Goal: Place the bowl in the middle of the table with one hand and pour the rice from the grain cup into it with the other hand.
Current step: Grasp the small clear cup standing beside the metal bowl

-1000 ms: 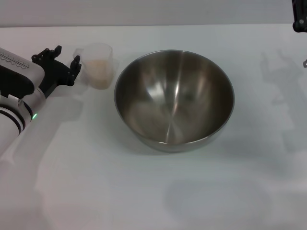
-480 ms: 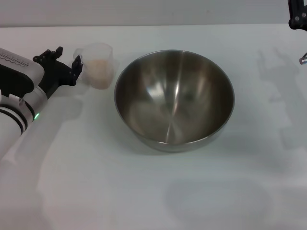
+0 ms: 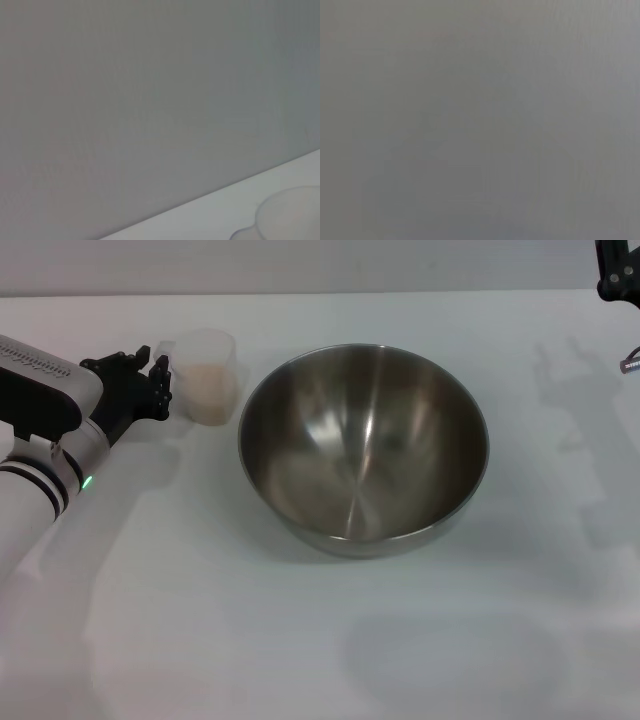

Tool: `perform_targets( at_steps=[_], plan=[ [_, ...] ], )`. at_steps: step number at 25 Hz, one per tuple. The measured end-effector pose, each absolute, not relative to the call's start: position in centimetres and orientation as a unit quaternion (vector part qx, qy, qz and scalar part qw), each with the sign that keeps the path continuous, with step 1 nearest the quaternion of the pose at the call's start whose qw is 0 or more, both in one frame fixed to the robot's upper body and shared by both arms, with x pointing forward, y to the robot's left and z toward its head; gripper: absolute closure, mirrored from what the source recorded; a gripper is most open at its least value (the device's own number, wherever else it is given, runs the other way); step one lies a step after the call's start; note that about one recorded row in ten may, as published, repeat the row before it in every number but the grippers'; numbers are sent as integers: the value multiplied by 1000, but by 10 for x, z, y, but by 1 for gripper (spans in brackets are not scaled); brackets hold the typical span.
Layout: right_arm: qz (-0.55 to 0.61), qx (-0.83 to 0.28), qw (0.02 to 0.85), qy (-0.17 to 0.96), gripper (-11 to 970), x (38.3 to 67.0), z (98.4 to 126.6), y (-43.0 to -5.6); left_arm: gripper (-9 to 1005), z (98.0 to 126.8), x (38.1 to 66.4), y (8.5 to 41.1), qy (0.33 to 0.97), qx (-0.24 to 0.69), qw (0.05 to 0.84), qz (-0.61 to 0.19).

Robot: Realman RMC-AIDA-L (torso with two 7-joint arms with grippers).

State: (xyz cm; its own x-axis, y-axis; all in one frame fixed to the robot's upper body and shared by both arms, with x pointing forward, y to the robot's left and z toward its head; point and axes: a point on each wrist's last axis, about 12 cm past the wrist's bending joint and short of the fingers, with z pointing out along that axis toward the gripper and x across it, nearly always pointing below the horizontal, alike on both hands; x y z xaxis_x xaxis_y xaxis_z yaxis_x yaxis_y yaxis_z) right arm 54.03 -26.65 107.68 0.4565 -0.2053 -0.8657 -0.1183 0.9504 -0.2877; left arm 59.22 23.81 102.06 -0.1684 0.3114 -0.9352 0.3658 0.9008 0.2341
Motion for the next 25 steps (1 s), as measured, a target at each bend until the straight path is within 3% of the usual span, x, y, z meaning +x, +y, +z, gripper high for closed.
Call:
perform_targets(
  at_steps=[4,16,25],
  plan=[
    [-26,-155,838,522,562,540,1077,-267,917,1021,592,237,764,221,606,-24],
    [-27,-155,838,522,562,540,1077,-267,966,1024,590,230,750,224,621,-36],
    [-33,-148,840,521,562,541,1077,-270,971,1044,585,227,672,226,705,19]
  ],
)
